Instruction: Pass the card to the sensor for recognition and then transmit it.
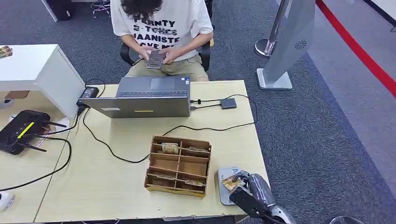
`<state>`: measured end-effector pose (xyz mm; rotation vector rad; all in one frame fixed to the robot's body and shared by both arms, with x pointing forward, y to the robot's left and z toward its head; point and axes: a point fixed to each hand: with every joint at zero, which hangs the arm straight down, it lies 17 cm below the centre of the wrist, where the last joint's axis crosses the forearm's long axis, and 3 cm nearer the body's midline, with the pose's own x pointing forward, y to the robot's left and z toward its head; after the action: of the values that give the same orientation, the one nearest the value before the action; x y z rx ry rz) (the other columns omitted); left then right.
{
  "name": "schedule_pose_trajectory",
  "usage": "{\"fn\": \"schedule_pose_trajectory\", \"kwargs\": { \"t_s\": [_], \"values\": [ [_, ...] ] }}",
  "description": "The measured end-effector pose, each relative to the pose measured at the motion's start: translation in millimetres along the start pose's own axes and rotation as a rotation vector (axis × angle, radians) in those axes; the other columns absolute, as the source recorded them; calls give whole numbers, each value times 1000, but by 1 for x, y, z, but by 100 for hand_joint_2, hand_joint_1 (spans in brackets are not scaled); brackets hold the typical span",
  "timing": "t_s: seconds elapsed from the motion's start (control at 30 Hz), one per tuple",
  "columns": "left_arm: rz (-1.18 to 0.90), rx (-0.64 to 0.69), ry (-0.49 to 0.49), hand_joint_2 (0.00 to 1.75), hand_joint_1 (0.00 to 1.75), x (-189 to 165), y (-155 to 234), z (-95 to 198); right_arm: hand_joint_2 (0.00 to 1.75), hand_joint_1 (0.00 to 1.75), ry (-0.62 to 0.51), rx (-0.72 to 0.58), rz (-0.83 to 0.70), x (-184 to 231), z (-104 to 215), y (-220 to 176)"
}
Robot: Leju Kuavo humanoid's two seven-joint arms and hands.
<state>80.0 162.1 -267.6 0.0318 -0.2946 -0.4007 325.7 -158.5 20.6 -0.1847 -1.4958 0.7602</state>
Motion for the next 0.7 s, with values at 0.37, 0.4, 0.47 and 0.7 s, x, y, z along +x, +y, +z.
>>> {"fn": "schedule_pose_trajectory", "kwargs": {
  "t_s": [0.37,0.4,0.47,0.7],
  "values": [
    [2,-6,1,0,0,0,-1,0,175,175,17,-2,31,-4,0,0],
    [3,-6,1,0,0,0,-1,0,175,175,17,-2,35,-4,0,0],
    [3,-6,1,0,0,0,-1,0,175,175,23,-1,44,-6,0,0],
    [3,-6,1,0,0,0,-1,0,175,175,35,-1,63,-9,1,1]
  ]
}}
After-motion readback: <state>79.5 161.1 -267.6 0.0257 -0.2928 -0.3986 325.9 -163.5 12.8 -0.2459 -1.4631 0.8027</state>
